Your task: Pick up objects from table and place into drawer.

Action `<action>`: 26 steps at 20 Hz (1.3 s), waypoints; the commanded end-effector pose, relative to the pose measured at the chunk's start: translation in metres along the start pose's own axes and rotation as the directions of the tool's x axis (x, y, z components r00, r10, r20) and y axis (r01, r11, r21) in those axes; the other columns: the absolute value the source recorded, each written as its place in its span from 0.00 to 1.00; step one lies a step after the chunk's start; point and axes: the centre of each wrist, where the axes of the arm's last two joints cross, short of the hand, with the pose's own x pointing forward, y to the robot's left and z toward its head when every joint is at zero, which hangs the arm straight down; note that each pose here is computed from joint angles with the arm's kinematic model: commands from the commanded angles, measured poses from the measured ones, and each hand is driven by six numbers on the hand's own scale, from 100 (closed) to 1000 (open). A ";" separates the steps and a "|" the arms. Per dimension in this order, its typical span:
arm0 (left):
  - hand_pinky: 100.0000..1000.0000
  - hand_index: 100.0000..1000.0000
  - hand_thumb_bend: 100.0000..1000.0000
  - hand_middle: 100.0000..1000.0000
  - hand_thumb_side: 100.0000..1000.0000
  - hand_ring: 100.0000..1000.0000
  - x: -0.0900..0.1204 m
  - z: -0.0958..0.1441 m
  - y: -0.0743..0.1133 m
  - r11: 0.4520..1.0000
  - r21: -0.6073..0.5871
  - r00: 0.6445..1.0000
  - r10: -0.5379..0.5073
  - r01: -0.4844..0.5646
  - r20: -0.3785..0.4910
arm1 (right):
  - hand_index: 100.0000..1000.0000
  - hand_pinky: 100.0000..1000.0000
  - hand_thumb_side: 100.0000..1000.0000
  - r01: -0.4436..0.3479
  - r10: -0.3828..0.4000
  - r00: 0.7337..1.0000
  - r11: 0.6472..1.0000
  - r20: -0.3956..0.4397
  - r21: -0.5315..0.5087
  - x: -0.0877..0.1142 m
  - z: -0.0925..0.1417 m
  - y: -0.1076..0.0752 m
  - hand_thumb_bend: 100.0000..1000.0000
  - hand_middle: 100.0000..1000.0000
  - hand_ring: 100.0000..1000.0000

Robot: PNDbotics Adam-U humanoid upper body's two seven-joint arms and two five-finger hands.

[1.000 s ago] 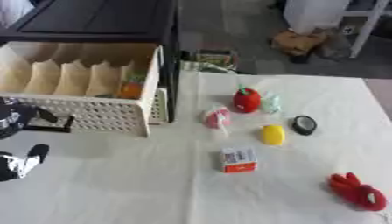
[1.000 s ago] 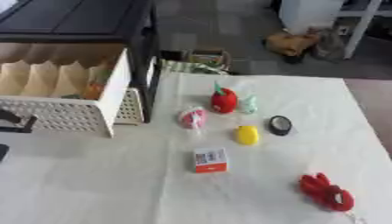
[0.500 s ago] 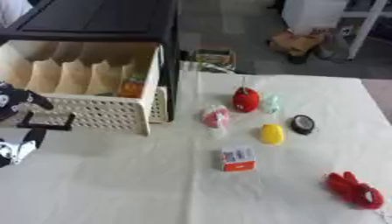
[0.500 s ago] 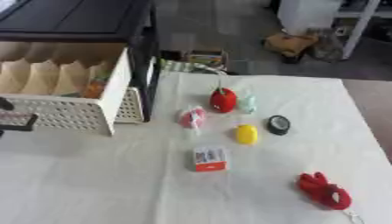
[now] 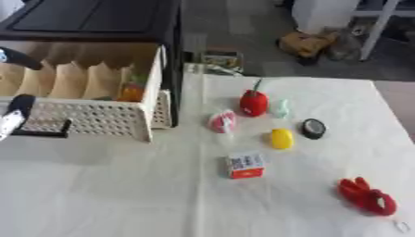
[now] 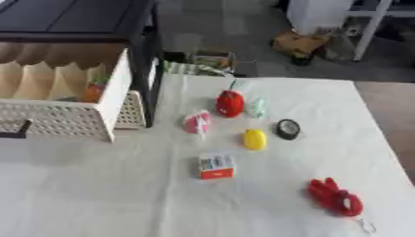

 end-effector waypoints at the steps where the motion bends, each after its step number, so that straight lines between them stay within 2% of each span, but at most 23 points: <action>1: 0.00 0.81 0.00 0.00 0.24 0.00 0.004 -0.001 0.012 0.991 0.117 0.997 0.059 -0.065 0.053 | 0.72 0.73 0.74 -0.065 0.065 0.997 0.998 0.050 -0.003 0.007 -0.008 -0.008 0.05 0.44 0.50; 4: 0.00 0.81 0.00 0.00 0.17 0.00 0.006 -0.004 0.012 0.965 0.213 0.985 0.130 -0.152 0.114 | 0.72 0.73 0.76 -0.094 0.093 0.993 0.996 0.066 -0.002 0.008 -0.011 -0.010 0.06 0.44 0.51; 6: 0.00 0.81 0.00 0.00 0.16 0.00 0.006 -0.005 0.013 0.927 0.298 0.969 0.185 -0.227 0.164 | 0.72 0.73 0.78 -0.115 0.115 0.990 0.993 0.077 -0.003 0.009 -0.012 -0.011 0.07 0.45 0.51; 10: 0.00 0.83 0.00 0.00 0.29 0.00 0.006 -0.006 0.007 0.793 0.480 0.923 0.270 -0.374 0.274 | 0.73 0.74 0.83 -0.195 0.192 0.975 0.981 0.110 0.014 0.010 -0.016 -0.016 0.14 0.46 0.53; 13: 0.00 0.83 0.00 0.00 0.37 0.00 0.006 -0.008 -0.006 0.703 0.549 0.890 0.313 -0.452 0.332 | 0.74 0.75 0.85 -0.282 0.273 0.951 0.958 0.148 0.043 0.013 -0.020 -0.020 0.19 0.48 0.54; 16: 0.00 0.85 0.00 0.00 0.49 0.00 0.007 -0.009 -0.022 0.643 0.564 0.855 0.360 -0.518 0.374 | 0.75 0.76 0.89 -0.369 0.351 0.918 0.926 0.182 0.075 0.015 -0.024 -0.024 0.25 0.50 0.56; 20: 0.00 0.87 0.00 0.00 0.64 0.00 0.011 -0.013 -0.045 0.565 0.551 0.789 0.421 -0.614 0.447 | 0.77 0.78 0.94 -0.475 0.441 0.871 0.868 0.215 0.142 0.016 -0.025 -0.028 0.31 0.54 0.59; 26: 0.00 0.88 0.00 0.03 0.64 0.00 0.017 -0.015 -0.078 0.413 0.542 0.680 0.497 -0.732 0.539 | 0.79 0.80 0.95 -0.587 0.526 0.806 0.767 0.272 0.259 0.019 -0.029 -0.032 0.33 0.60 0.64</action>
